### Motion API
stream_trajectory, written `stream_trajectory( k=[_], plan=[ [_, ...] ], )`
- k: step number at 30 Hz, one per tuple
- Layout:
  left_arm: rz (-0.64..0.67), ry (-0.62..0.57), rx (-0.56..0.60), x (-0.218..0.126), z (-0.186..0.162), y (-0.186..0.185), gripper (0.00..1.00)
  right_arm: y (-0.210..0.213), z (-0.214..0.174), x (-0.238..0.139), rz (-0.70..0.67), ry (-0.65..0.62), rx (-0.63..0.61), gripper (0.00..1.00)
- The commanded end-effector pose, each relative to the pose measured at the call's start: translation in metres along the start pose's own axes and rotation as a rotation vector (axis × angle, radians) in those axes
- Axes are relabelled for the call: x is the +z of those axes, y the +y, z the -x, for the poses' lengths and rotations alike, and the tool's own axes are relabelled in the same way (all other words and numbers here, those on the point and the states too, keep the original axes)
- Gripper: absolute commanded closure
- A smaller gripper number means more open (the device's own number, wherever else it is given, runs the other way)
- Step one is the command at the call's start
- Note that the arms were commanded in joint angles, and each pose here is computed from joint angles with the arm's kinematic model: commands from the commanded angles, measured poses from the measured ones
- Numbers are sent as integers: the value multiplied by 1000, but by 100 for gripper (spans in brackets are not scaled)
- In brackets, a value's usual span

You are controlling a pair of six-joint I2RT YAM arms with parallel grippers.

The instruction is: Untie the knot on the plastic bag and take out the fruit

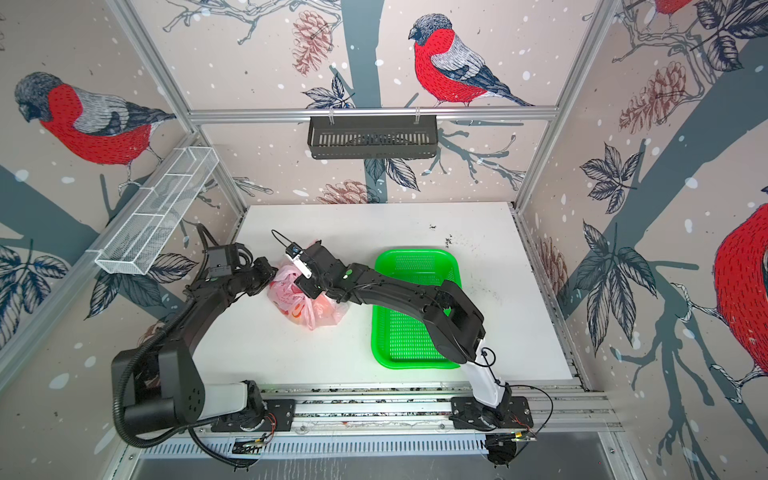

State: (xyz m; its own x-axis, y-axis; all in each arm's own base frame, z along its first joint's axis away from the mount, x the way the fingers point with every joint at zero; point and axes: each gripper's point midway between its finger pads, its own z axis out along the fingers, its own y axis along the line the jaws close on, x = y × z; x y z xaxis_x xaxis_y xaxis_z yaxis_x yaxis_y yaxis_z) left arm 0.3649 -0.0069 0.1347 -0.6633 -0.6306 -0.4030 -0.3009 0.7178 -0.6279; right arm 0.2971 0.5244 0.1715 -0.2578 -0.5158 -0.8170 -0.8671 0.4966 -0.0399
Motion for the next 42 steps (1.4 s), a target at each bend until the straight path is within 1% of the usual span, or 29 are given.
stream_trajectory(
  k=[1,3,5,8,11,14,18,22,30,36,42],
  plan=[
    [-38,-28,-2,0,8,-7,100,10,-6,6,52,28,-18,45],
    [-44,-37,-6,0,10,-9,100,12,-10,7,60,38,-9,49],
    [-44,-49,-14,0,13,-9,100,14,-13,6,67,44,1,57],
    [-46,-70,-26,1,17,-9,100,14,-17,-1,64,45,19,73],
    [-43,-95,-34,2,24,-10,100,11,-18,-12,52,38,40,84],
    [-22,-128,-51,2,31,-6,100,7,-25,-23,30,39,61,90],
    [-15,-156,-80,5,38,-2,100,-3,-34,-40,-21,37,101,93],
    [-10,-178,-104,5,42,2,100,-20,-42,-56,-74,14,168,95],
    [35,-257,-191,-13,51,28,100,-68,-52,-79,-197,-64,326,96],
    [80,-305,-243,-31,54,55,100,-90,-46,-84,-220,-136,401,96],
    [105,-344,-284,-45,52,76,100,-101,-40,-84,-225,-184,464,96]
  ],
)
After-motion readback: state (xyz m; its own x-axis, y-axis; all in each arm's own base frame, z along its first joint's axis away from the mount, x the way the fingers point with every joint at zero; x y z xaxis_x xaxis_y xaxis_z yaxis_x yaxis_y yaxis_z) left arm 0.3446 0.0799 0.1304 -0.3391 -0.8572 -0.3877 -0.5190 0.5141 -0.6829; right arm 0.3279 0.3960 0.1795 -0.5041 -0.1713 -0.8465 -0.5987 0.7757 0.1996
